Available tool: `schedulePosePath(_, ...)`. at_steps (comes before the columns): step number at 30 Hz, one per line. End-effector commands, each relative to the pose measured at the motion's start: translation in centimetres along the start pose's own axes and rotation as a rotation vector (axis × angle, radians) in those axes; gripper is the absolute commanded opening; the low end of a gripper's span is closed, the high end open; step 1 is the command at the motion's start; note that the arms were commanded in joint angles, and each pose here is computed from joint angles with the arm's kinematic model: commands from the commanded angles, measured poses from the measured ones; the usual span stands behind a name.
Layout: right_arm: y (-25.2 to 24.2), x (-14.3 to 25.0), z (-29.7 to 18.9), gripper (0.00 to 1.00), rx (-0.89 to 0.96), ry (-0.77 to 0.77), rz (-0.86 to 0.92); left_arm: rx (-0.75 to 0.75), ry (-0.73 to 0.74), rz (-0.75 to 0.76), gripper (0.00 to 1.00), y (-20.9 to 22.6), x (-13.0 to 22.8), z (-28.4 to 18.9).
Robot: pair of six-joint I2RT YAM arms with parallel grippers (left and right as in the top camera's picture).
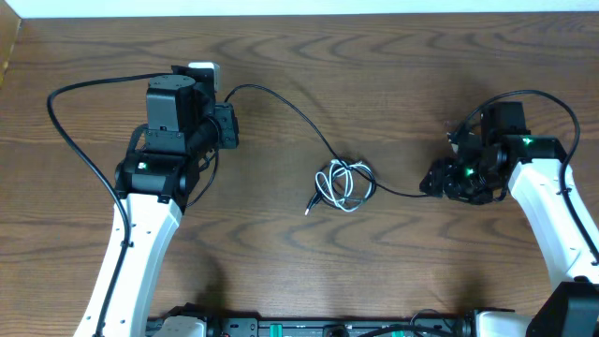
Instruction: Untangle cables
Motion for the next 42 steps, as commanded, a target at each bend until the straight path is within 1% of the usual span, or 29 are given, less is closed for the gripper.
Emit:
schedulePosePath(1, 0.0, -0.2, -0.4, 0.83, -0.008, -0.009, -0.008, -0.003, 0.003, -0.013, 0.08, 0.2, 0.0, 0.2)
schedulePosePath(2, 0.0, -0.2, -0.4, 0.92, -0.009, -0.01, -0.008, -0.003, 0.003, -0.013, 0.08, 0.2, 0.0, 0.2)
schedulePosePath(5, 0.1, -0.1, -0.4, 0.99, -0.014, -0.006, 0.017, -0.003, 0.003, -0.013, 0.08, 0.2, 0.0, 0.2)
schedulePosePath(9, 1.1, 0.3, -1.1, 0.99, -0.088, 0.014, 0.077, -0.003, 0.003, -0.013, 0.07, 0.2, 0.0, 0.2)
schedulePosePath(12, 2.4, -0.4, -2.8, 0.99, -0.179, -0.008, 0.052, -0.003, 0.003, -0.013, 0.07, 0.2, 0.0, 0.2)
schedulePosePath(16, 3.0, -2.0, -4.5, 0.99, -0.188, -0.062, 0.013, -0.003, 0.004, -0.013, 0.08, 0.2, 0.0, 0.2)
schedulePosePath(19, 4.2, -3.5, -4.2, 0.99, -0.196, -0.121, -0.066, 0.025, 0.014, -0.012, 0.07, -0.2, 0.2, 0.2)
schedulePosePath(23, 7.1, -5.3, -2.2, 0.99, -0.208, -0.203, -0.264, 0.041, 0.021, -0.012, 0.08, -0.5, 0.3, 0.1)
schedulePosePath(24, 7.9, -5.6, -1.4, 0.97, -0.199, -0.224, -0.311, 0.041, 0.021, -0.012, 0.08, -0.5, 0.3, 0.1)
schedulePosePath(25, 8.6, -6.0, -0.5, 0.92, -0.185, -0.243, -0.355, 0.042, 0.021, -0.012, 0.07, -0.5, 0.3, 0.1)
schedulePosePath(27, 9.7, -6.5, 1.4, 0.87, -0.147, -0.273, -0.406, 0.041, 0.022, -0.012, 0.07, -0.5, 0.3, 0.1)
schedulePosePath(29, 10.4, -7.0, 3.0, 0.86, -0.104, -0.304, -0.419, 0.041, 0.022, -0.012, 0.07, -0.5, 0.3, 0.1)
schedulePosePath(32, 11.3, -7.8, 5.2, 0.8, -0.054, -0.345, -0.456, 0.042, 0.021, -0.012, 0.07, -0.5, 0.3, 0.1)
schedulePosePath(35, 12.2, -8.4, 7.3, 0.8, -0.021, -0.369, -0.5, 0.045, 0.015, -0.011, 0.07, -0.5, 0.2, 0.0)
schedulePosePath(37, 12.5, -8.7, 8.7, 0.79, -0.001, -0.372, -0.518, 0.054, -0.007, -0.008, 0.07, -0.8, -0.3, -0.5)
schedulePosePath(40, 12.9, -9.2, 10.7, 0.73, 0.015, -0.379, -0.538, 0.081, -0.068, 0.0, 0.07, -1.6, -1.8, -2.3)
schedulePosePath(41, 12.9, -9.4, 11.5, 0.68, 0.017, -0.38, -0.542, 0.096, -0.102, 0.004, 0.07, -2.1, -2.6, -3.4)
schedulePosePath(42, 13.0, -9.5, 11.9, 0.67, 0.015, -0.381, -0.543, 0.106, -0.125, 0.007, 0.07, -2.4, -3.1, -4.2)
Point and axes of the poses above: each gripper's point midway between its finger pads, its own z axis out along the fingers, its own y axis along the line the jaws close on, x = y × z, the point moved 3 cm from there along -z, back along the fingers, and after that the axes turned 15 degrees about -z, right-handed, at the moved point
